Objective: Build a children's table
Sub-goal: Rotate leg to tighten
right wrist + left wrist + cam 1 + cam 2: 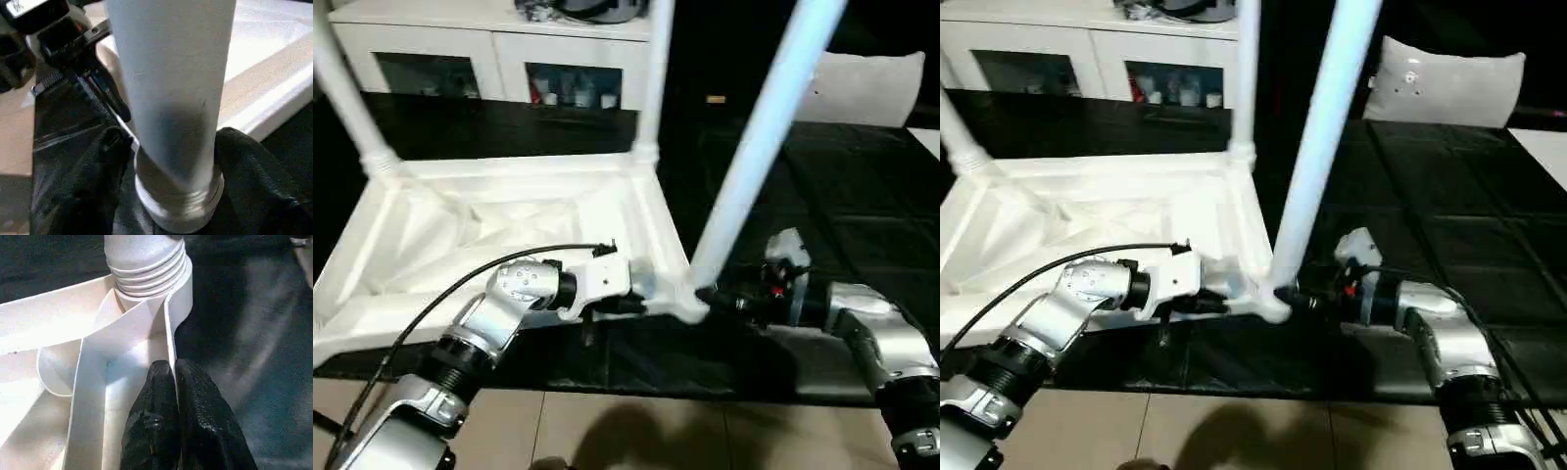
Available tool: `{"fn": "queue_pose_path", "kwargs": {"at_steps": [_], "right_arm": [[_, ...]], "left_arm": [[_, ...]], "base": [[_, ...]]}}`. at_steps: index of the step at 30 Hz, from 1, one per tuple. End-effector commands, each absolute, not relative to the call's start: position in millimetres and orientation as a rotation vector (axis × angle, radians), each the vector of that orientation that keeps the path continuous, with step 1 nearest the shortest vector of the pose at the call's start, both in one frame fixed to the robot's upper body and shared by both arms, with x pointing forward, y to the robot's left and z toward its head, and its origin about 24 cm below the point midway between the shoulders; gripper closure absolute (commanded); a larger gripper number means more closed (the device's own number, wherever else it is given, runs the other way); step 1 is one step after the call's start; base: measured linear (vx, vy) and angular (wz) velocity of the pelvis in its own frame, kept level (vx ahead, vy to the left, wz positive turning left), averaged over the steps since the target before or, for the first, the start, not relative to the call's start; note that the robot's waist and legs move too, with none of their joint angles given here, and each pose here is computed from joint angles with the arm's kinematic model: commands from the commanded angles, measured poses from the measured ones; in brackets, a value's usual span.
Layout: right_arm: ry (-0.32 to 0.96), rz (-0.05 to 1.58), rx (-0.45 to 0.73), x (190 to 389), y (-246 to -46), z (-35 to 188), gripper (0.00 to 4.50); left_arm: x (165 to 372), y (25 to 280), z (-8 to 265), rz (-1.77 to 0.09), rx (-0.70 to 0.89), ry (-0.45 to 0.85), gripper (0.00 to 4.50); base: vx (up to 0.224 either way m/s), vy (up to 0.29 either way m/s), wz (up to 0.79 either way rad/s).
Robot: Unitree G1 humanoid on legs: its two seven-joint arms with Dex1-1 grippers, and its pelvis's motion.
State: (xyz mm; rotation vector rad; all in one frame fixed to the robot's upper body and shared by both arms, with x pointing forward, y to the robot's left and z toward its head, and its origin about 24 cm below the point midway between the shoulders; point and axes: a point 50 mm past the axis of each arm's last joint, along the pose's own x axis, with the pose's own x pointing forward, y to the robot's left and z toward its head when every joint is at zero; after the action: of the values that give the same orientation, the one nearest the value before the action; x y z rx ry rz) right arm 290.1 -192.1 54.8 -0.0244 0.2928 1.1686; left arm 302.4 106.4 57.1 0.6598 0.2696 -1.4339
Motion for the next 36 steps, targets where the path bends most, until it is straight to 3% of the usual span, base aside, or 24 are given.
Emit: {"fn": "queue_pose_path", "kwargs": {"at_steps": [1, 10, 18, 21, 25, 30, 32, 33, 35, 36], "right_arm": [[0.29, 1.214, -0.046, 290.2, -190.4, 59, 1.83], [0.325, 1.276, -0.003, 284.6, -186.8, 55, 2.5], [0.338, 1.28, 0.047, 276.2, -181.5, 48, 2.54], [0.321, 1.2, 0.1, 276.6, -175.9, 45, 2.54], [0.323, 0.904, 0.185, 293.3, -156.6, 34, 2.54], [0.337, 0.698, 0.211, 304.0, -141.4, 27, 2.54], [0.351, 0.612, 0.208, 308.1, -139.9, 24, 2.54], [0.348, 0.478, 0.212, 315.0, -140.9, 22, 2.54], [0.321, 0.426, 0.247, 318.4, -139.9, 24, 2.54], [0.313, 0.419, 0.25, 318.7, -139.5, 25, 2.19]], "left_arm": [[291, 105, 42, -1.538, 0.683, 0.349, 4.5], [291, 107, 41, -1.548, 0.672, 0.348, 4.5], [292, 103, 42, -1.498, 0.579, 0.349, 4.5], [296, 96, 45, -1.426, 0.495, 0.355, 4.5], [306, 77, 50, -1.265, 0.376, 0.359, 4.5], [317, 59, 54, -1.107, 0.31, 0.379, 4.5], [321, 53, 56, -1.053, 0.296, 0.382, 4.5], [325, 43, 59, -0.989, 0.272, 0.377, 4.5], [327, 36, 60, -0.953, 0.259, 0.371, 4.5], [326, 33, 60, -0.963, 0.276, 0.37, 4.5]], "base": [[0.0, 0.0, 0.0], [0.0, 0.0, 0.0], [0.0, 0.0, 0.0], [0.0, 0.0, 0.0], [0.0, 0.0, 0.0], [0.0, 0.0, 0.0], [0.0, 0.0, 0.0], [0.0, 0.0, 0.0], [0.0, 0.0, 0.0], [0.0, 0.0, 0.0]]}}
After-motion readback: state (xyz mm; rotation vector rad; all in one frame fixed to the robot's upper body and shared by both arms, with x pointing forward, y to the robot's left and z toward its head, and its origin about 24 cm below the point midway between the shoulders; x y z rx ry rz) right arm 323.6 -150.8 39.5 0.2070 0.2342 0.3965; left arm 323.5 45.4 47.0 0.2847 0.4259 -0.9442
